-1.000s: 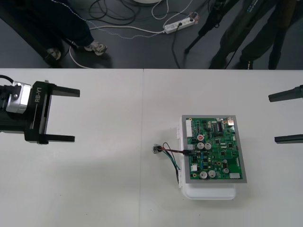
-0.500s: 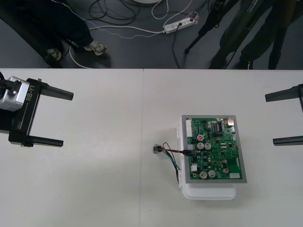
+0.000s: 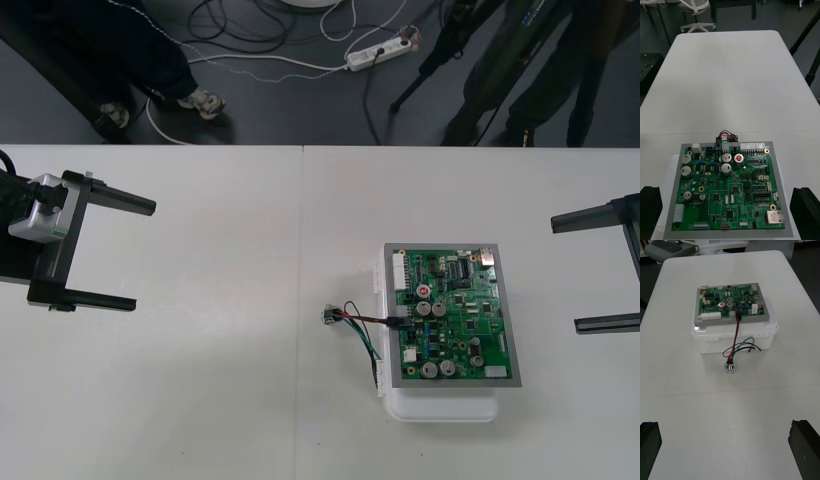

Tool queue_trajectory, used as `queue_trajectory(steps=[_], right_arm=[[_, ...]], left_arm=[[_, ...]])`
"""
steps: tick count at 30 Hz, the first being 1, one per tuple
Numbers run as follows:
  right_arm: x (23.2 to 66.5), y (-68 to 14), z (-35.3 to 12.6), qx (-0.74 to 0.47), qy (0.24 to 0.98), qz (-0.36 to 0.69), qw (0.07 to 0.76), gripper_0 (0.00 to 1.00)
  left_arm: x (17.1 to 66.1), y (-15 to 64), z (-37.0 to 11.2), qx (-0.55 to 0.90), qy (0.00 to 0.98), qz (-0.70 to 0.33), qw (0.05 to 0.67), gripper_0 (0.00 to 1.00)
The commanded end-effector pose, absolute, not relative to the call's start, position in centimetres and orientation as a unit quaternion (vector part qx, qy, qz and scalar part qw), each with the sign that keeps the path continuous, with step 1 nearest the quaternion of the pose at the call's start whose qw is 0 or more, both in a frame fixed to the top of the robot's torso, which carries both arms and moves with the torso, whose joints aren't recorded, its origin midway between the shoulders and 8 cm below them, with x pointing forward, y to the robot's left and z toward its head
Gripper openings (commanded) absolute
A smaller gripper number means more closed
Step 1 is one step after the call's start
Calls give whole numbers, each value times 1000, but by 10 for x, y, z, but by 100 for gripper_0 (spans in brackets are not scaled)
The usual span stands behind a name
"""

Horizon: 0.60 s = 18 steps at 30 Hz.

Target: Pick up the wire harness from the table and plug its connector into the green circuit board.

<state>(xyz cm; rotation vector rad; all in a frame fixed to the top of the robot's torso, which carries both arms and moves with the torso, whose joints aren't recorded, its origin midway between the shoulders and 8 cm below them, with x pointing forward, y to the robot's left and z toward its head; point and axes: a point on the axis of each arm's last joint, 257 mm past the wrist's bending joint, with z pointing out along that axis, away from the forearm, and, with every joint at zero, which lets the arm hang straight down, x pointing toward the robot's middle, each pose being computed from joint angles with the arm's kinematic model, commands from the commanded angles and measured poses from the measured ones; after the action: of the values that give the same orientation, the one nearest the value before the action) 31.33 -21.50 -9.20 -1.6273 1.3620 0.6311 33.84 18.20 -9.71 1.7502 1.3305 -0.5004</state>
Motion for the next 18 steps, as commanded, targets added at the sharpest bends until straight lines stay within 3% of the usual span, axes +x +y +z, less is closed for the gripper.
queue_trajectory(steps=[1,18], right_arm=[[307,-222,-88,-652,564,254,438,100],[311,-232,-95,-648,607,217,407,100]], left_arm=[[327,187,-114,691,562,-223,396,100],[328,188,-122,666,598,-237,377,100]])
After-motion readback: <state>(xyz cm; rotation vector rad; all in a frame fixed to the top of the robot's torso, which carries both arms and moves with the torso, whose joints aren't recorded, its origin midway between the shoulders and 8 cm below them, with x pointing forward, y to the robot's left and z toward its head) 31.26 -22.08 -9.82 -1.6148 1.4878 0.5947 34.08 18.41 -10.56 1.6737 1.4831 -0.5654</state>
